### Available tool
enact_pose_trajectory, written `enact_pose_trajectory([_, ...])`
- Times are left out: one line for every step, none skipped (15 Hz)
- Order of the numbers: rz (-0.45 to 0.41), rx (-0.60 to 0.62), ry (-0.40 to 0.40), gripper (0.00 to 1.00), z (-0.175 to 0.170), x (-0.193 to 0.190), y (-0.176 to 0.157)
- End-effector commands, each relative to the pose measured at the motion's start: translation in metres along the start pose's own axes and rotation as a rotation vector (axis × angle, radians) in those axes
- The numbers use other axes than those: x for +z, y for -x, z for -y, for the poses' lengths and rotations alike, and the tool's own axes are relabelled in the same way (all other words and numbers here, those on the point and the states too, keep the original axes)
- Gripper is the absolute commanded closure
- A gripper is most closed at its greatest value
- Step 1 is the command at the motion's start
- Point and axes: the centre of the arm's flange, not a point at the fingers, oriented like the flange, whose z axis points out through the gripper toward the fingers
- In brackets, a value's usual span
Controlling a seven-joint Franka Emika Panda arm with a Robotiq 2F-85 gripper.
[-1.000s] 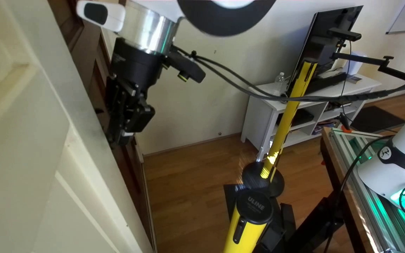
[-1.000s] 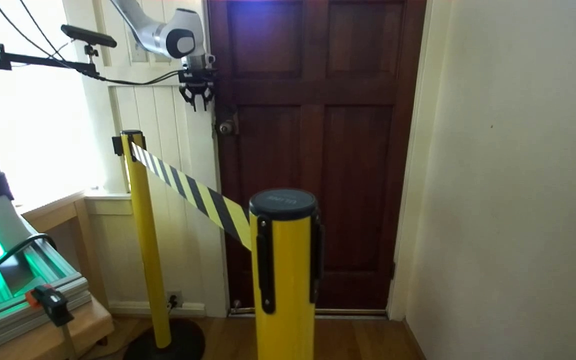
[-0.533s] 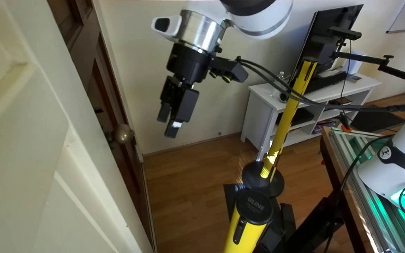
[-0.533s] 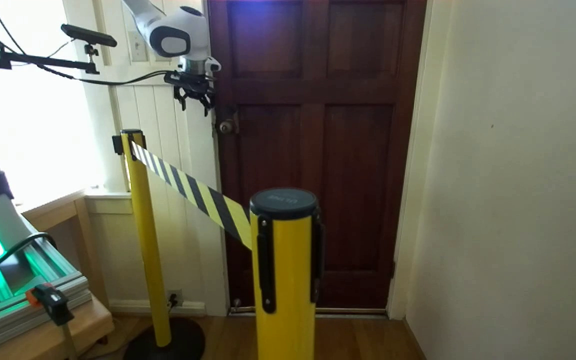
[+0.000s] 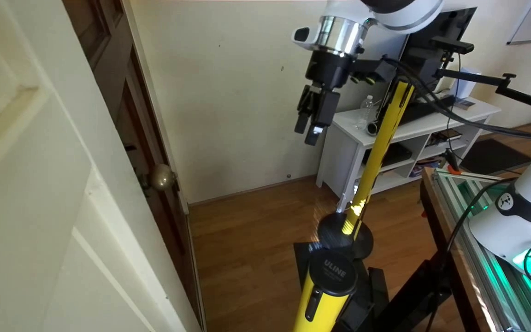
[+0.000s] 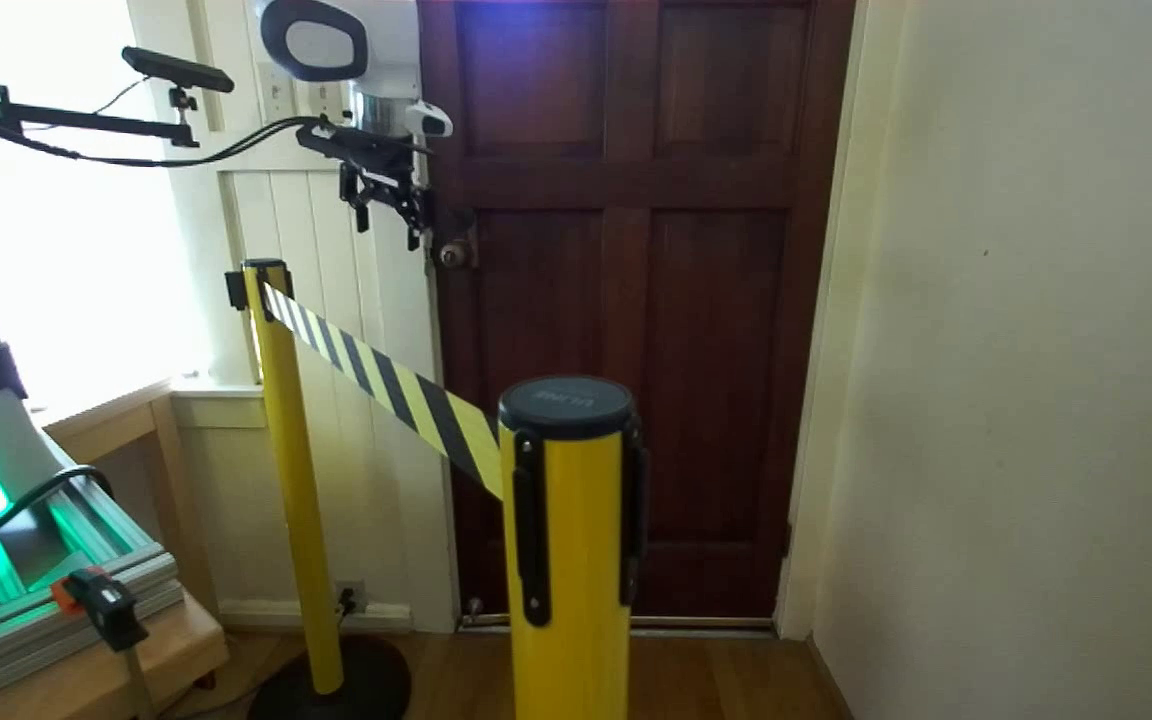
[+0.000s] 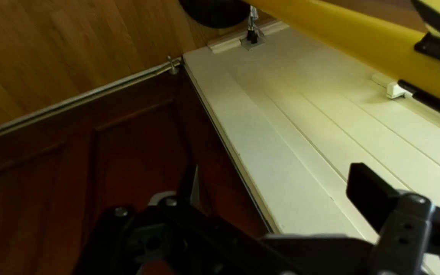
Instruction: Unlock the door
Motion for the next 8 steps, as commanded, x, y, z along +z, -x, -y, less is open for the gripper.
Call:
enact_pose_trajectory([0.047, 0.071, 0.077, 0.0, 0.007, -0.068, 0.064])
enact_pose_trajectory([0.033, 0.041, 0.039, 0.0, -0.008, -0.026, 0.029])
enact_pose_trajectory([0.023, 0.051, 0.046, 0.0, -0.009, -0.037, 0.037])
enact_pose_trajectory([0.014, 0.051, 0.045, 0.0, -0.009, -0.04, 0.037])
enact_pose_trajectory([0.017, 0.048, 0.042, 0.0, -0.008, -0.038, 0.037])
enact_pose_trajectory([0.025, 0.043, 0.039, 0.0, -0.006, -0.034, 0.035])
enact_pose_trajectory([0.032, 0.04, 0.037, 0.0, -0.006, -0.029, 0.034])
enact_pose_trajectory([0.036, 0.04, 0.037, 0.0, -0.006, -0.027, 0.034])
